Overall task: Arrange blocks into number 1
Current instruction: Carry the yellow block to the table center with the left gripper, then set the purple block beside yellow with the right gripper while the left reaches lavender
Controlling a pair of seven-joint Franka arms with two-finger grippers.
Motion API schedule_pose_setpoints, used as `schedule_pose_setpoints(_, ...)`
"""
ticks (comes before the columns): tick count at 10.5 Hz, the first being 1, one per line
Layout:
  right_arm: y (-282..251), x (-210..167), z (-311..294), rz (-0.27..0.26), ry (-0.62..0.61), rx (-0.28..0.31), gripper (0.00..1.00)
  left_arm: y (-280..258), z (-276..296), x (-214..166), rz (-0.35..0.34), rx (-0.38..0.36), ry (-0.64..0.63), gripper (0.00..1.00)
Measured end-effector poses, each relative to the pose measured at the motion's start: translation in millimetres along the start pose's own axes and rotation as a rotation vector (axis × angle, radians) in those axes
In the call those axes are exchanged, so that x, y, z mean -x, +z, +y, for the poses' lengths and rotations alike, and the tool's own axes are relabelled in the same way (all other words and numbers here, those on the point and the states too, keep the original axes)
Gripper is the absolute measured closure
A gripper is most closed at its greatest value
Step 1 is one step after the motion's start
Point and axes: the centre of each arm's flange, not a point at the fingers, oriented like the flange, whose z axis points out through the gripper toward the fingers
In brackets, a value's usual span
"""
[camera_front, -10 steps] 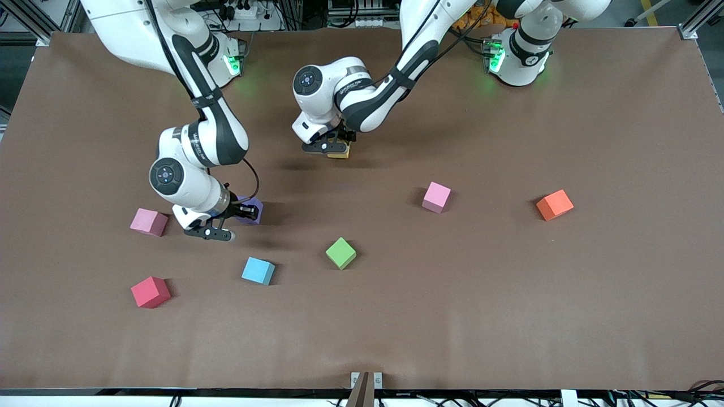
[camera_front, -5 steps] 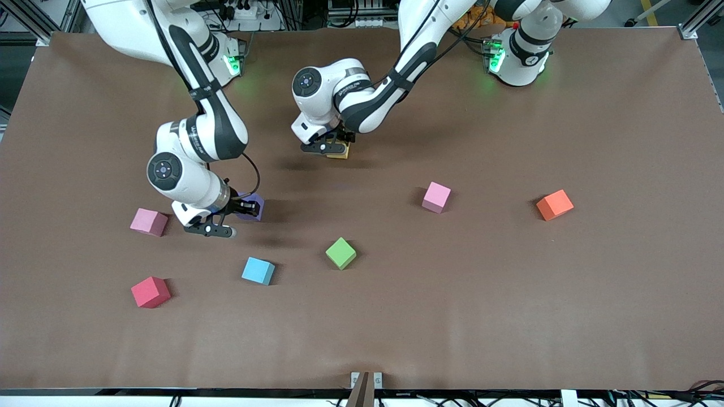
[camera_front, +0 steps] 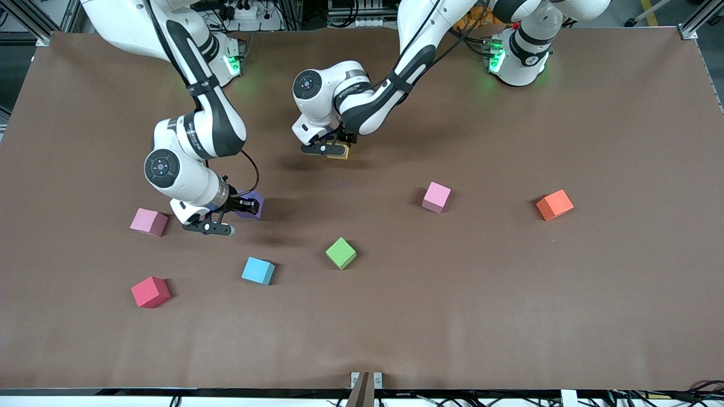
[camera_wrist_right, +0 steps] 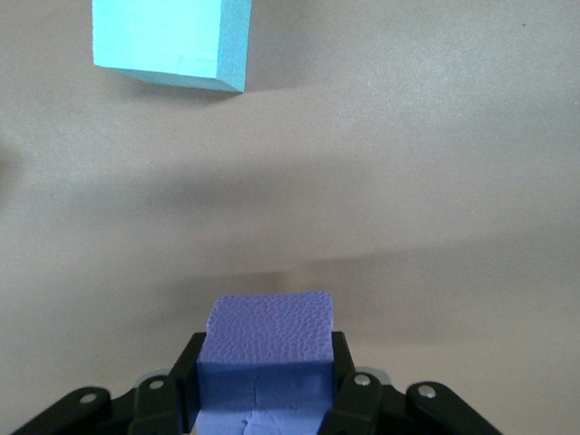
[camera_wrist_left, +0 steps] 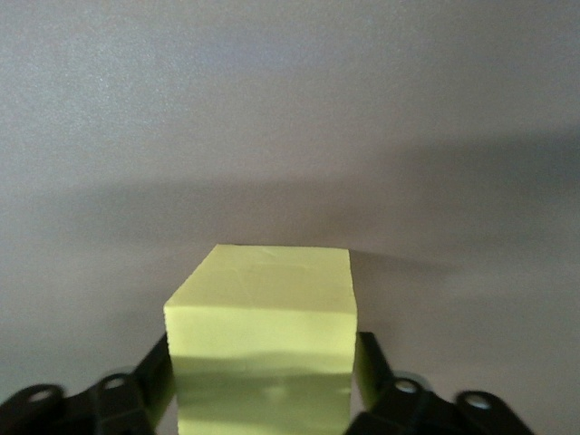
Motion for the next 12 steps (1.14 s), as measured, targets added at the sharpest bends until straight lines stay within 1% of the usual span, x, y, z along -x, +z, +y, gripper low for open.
schedule_pose_setpoints(1, 0.0, 0.1, -0.1, 0.0, 0.0, 0.0, 0.43, -0.5, 0.3, -0.3, 0.001, 0.002, 0.0, 0.0)
schedule_pose_setpoints(4, 0.8, 2.8, -5.6, -0.001, -0.01, 0.001, 0.43, -13.1, 3.9, -4.5, 0.017, 0.025, -0.026, 0.0)
schedule_pose_setpoints(7, 1.2, 4.1, -8.2, -0.002, -0.015, 0.001, 0.43, -45.8, 2.5, -14.9, 0.056, 0.062, -0.068, 0.0)
schedule_pose_setpoints(8, 1.3, 4.4, -8.7, -0.002, -0.015, 0.001, 0.43, -62.8, -4.2, -24.7, 0.078, 0.075, -0.094, 0.0)
schedule_pose_setpoints(10, 1.7, 5.0, -9.4, -0.003, -0.017, 0.001, 0.43, -94.9, -38.6, -65.6, 0.135, 0.077, -0.172, 0.0)
schedule_pose_setpoints(11, 2.2, 6.2, -11.5, -0.003, -0.021, 0.001, 0.43, -107.0, -62.5, -88.1, 0.147, 0.061, -0.218, 0.0)
schedule_pose_setpoints(12, 3.5, 10.6, -20.5, -0.002, -0.026, 0.001, 0.43, -115.3, -88.1, -106.6, 0.14, 0.037, -0.263, 0.0)
